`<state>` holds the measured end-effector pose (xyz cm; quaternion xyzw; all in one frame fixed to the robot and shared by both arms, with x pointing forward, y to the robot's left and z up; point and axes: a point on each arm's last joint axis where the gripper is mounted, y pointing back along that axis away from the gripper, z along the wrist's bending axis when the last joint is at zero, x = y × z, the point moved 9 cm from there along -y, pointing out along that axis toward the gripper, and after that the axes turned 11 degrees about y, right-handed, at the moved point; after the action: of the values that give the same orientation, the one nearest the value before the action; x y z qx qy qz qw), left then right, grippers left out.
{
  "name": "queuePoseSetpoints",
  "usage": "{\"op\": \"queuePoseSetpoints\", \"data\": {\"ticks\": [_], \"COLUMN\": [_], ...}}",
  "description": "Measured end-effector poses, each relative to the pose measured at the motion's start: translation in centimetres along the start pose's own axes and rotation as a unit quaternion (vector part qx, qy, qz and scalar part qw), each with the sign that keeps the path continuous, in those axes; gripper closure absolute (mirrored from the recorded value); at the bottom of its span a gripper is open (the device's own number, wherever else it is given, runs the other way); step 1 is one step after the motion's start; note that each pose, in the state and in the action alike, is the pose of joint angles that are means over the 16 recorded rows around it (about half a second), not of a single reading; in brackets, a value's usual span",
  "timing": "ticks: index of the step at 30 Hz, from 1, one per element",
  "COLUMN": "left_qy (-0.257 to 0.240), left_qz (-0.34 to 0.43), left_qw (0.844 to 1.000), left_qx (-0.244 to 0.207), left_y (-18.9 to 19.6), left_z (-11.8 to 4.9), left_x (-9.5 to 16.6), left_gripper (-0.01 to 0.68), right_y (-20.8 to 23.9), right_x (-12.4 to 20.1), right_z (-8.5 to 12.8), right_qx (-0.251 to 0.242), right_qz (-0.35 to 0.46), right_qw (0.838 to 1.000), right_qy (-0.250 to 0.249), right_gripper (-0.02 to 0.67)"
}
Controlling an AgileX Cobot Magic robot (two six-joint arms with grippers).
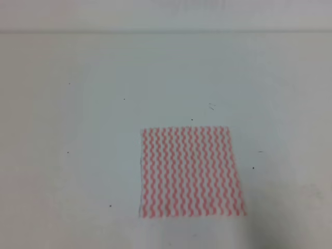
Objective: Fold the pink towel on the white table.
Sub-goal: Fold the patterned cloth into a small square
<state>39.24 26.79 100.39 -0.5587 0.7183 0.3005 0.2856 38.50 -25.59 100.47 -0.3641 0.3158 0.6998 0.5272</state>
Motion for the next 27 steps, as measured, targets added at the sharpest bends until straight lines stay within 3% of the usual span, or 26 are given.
{"op": "queuePoseSetpoints", "data": {"ticks": [10,20,27], "left_qy": [-0.064,-0.069,-0.082], "left_qz": [0.151,0.24,0.288], "left_qw": [0.986,0.967,0.95], "left_qx": [-0.019,0.049,0.09], "left_y": [-3.3,-7.3,-10.1], "left_z": [-2.1,-4.1,-5.6], "left_x": [1.0,3.7,6.4], "left_gripper": [0.678,0.678,0.678], "right_y": [-2.3,-4.5,-6.1], "right_x": [0.3,2.7,3.7], "right_z": [1.6,1.1,2.2], "right_qx": [0.009,0.02,-0.009], "right_qz": [0.145,0.269,0.312], "right_qw": [0.988,0.962,0.949], "right_qy": [0.06,0.05,0.035], "right_gripper": [0.667,0.667,0.667]}}
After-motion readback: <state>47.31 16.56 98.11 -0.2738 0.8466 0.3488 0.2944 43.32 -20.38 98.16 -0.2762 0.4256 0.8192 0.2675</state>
